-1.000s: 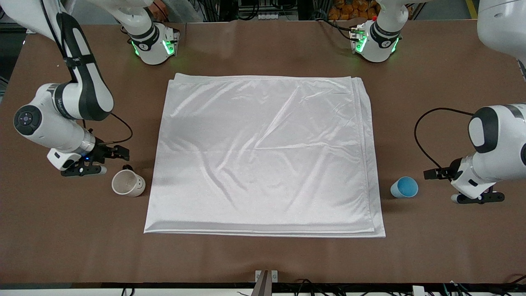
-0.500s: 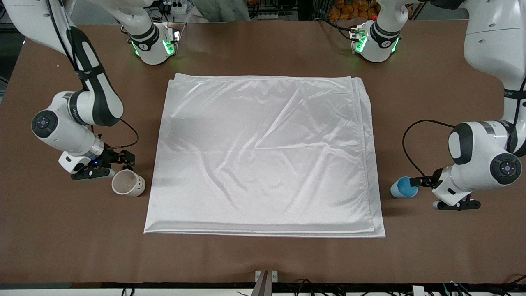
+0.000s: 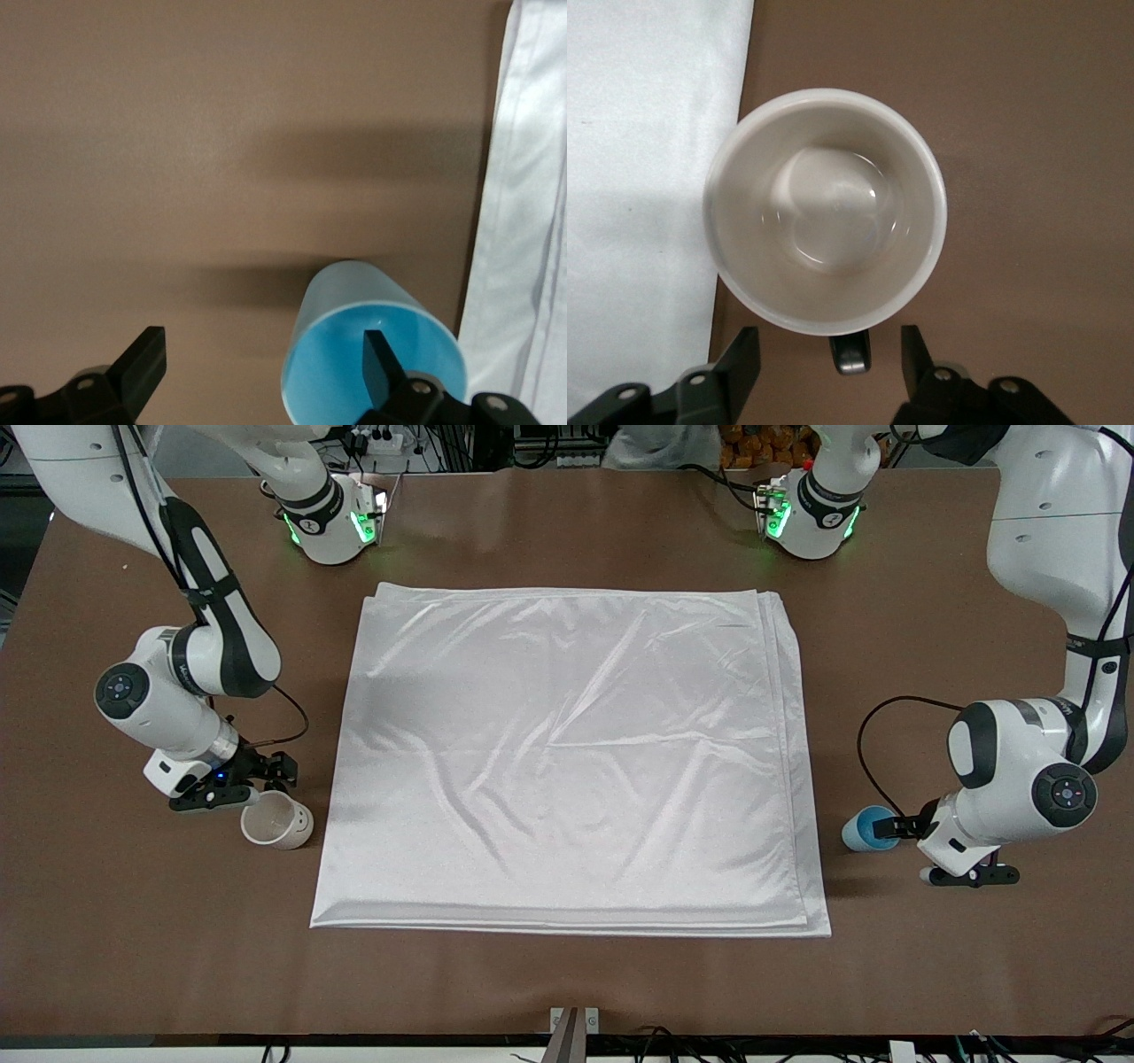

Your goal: Place blue cup into white mug on cloth

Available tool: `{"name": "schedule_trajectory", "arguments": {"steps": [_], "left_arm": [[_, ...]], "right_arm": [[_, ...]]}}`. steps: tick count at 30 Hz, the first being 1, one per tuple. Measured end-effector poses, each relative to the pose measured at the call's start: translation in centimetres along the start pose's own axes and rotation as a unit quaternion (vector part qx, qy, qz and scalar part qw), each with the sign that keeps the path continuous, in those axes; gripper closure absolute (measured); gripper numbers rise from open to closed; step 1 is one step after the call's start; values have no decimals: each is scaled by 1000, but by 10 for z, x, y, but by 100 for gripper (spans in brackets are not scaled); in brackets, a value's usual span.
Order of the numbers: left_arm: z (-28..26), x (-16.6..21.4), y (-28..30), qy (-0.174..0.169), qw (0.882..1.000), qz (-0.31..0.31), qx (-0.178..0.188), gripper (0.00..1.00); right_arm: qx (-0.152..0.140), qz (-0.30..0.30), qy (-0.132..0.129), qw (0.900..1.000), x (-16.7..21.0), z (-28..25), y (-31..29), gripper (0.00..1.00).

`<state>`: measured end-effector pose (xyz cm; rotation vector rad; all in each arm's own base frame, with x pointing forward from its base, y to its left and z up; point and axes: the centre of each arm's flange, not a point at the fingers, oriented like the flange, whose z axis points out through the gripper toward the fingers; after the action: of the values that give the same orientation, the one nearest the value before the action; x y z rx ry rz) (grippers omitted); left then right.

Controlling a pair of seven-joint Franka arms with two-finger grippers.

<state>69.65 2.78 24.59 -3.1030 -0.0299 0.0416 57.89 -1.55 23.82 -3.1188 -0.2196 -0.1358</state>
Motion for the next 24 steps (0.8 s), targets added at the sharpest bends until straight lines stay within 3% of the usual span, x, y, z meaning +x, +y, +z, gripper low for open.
{"name": "schedule_trajectory", "arguments": {"steps": [2,8,10,13,14,19,21,24], "left_arm": [[0,1,1,5,1000,0,0,6],[1,2,7,8,1000,2,-2,32],[1,2,10,9,1000,3,-2,42],[1,2,12,8,1000,3,-2,56],[1,2,12,8,1000,3,-3,65],[3,2,12,7,1000,2,-3,89],[-1,3,14,10,1000,2,-6,94],[-6,5,16,14,1000,2,-6,95]], "right_arm": [[-2,-3,2,1000,1,0,0,32],[-7,-10,14,1000,3,3,-1,35],[-8,-10,15,1000,3,5,-1,44],[-9,-12,16,1000,3,6,-1,44],[-9,-14,16,1000,3,6,-1,48],[-12,-17,18,1000,4,6,-1,66],[-12,-18,18,1000,4,6,-1,66],[-12,-18,19,1000,4,6,-1,78]]}}
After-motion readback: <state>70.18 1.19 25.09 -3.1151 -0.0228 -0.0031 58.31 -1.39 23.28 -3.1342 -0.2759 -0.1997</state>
